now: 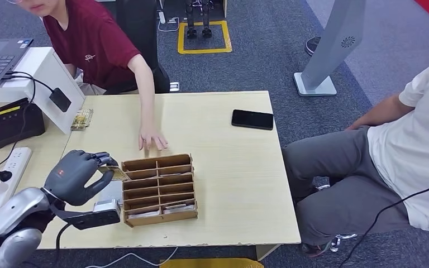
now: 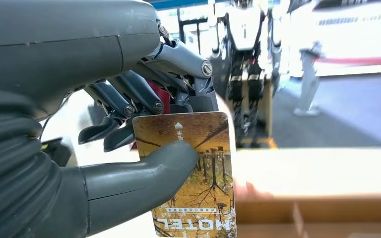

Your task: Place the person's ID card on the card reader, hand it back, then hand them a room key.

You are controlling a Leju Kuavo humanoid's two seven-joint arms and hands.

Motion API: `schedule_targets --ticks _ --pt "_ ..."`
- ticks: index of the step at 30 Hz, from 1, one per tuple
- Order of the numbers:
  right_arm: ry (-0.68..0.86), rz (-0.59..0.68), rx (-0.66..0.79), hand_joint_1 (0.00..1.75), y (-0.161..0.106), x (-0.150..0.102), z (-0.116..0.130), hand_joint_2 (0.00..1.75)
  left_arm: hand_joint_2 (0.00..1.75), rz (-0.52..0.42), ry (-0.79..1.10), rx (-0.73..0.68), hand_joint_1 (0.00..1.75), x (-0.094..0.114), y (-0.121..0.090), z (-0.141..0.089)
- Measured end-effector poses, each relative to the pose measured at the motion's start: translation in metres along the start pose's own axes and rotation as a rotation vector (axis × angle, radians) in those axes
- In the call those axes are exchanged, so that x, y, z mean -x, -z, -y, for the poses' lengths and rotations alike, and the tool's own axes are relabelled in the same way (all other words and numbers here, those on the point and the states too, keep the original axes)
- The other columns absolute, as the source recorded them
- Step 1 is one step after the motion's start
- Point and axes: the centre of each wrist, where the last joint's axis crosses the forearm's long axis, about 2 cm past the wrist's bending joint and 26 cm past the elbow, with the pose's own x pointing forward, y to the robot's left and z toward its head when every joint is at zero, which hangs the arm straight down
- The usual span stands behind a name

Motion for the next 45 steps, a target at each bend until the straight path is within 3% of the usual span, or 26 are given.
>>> schedule_targets --ticks 10,13,17,22,26,30,37,45 --pt "0.001 0.005 -0.007 0.0 -0.001 0.003 -0.001 1.75 1.75 -0.033 0.061 -0.202 1.75 0.034 0.001 -0.175" --pt "0.001 0.004 -0.007 0.0 -0.001 0.003 -0.001 1.75 1.75 -0.051 0.093 -0.24 1.75 0.036 -0.004 -0.196" --pt "0.001 -0.003 -0.006 0.0 -0.001 0.003 -0.001 1.75 1.75 -0.113 0.139 -0.284 1.75 0.041 -0.009 -0.205" --pt "0.0 -0.008 -0.004 0.0 -0.001 0.003 -0.001 1.75 1.75 -0.332 0.327 -0.377 1.75 0.063 -0.007 -0.189" --pt "0.0 -0.015 -0.005 0.0 0.0 0.0 0.0 1.75 1.75 -0.525 0.435 -0.441 1.75 0.089 0.004 -0.145" --pt "0.0 -0.024 -0.003 0.0 0.001 -0.001 0.001 1.75 1.75 -0.648 0.44 -0.42 1.75 0.105 0.014 -0.102" --pt "0.0 -0.022 -0.008 0.0 0.001 -0.002 0.002 1.75 1.75 -0.735 0.386 -0.345 1.75 0.114 0.025 -0.053" --pt "0.0 -0.017 -0.003 0.0 0.001 -0.002 0.002 1.75 1.75 -0.757 0.324 -0.3 1.75 0.115 0.028 -0.03"
